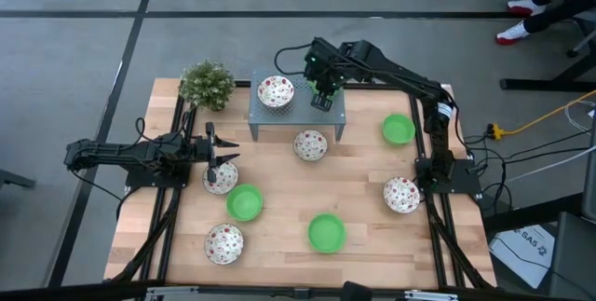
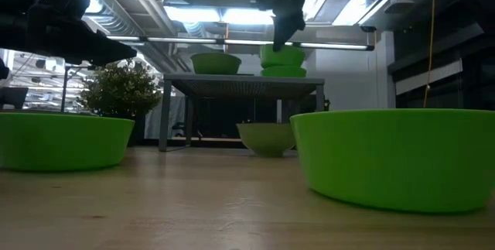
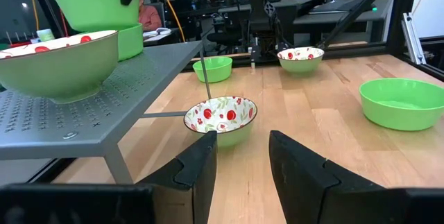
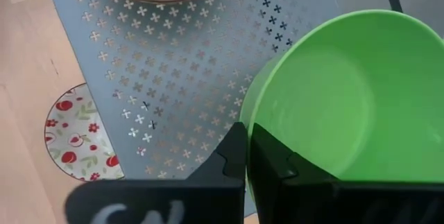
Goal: Pick & Place Mini bowls
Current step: Stack the green bowl on the green bowl
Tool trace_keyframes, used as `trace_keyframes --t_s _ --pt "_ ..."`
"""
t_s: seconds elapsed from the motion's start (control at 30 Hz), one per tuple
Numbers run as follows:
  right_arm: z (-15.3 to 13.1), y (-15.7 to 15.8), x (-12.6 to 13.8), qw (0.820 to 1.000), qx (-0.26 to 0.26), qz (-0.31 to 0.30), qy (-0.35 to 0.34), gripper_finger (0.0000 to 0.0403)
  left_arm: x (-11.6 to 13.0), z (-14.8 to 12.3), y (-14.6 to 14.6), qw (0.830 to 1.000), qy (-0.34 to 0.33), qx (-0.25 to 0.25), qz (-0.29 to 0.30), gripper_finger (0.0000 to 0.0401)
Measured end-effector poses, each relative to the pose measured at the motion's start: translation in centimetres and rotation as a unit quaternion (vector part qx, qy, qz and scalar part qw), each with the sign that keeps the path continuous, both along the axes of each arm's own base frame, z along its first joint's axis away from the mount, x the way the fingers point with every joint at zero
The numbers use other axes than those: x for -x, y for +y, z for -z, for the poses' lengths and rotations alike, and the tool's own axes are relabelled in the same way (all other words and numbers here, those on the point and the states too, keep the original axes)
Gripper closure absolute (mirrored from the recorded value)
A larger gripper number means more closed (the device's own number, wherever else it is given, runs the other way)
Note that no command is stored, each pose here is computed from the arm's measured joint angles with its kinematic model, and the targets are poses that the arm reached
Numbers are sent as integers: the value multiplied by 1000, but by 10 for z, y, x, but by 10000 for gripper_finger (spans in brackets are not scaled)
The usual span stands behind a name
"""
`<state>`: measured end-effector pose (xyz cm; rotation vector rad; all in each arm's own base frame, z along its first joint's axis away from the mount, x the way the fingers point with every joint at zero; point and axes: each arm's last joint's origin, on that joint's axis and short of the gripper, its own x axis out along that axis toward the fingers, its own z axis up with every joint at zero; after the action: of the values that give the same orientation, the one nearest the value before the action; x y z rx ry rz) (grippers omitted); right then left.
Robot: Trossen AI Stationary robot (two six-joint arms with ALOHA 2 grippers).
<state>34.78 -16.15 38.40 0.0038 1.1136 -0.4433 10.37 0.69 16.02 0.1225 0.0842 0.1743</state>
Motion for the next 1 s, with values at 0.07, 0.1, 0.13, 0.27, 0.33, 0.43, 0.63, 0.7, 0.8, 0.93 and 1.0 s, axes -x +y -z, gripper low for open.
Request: trace_keyframes --t_s 0.07,0.1,0.13,0.27,0.33,0.43,0.63,0.7,0.8,0.93,1.0 --pt "0 -1 1 1000 0 2 1 395 0 0 0 1000 0 0 0 274" --pt "0 -2 1 1000 -1 3 1 393 0 0 0 1000 0 0 0 274" --pt "0 -3 2 1000 -2 5 3 390 0 0 0 1000 0 0 0 274" --pt "0 -6 4 1000 -6 18 2 374 0 0 0 1000 0 0 0 274" --pt "0 -8 5 1000 -5 20 2 366 0 0 0 1000 0 0 0 274" --pt "0 -11 7 1000 -5 24 2 357 0 0 0 1000 0 0 0 274" --pt "0 -16 9 999 -6 34 1 339 0 0 0 1000 0 0 0 274" --pt "0 -16 9 999 -5 33 1 337 0 0 0 1000 0 0 0 274" --pt "0 -16 9 999 -5 33 1 341 0 0 0 1000 0 0 0 273" --pt "0 -16 9 999 -6 33 1 363 0 0 0 1000 0 0 0 273" --pt "0 -16 9 999 -6 33 1 381 0 0 0 1000 0 0 0 274"
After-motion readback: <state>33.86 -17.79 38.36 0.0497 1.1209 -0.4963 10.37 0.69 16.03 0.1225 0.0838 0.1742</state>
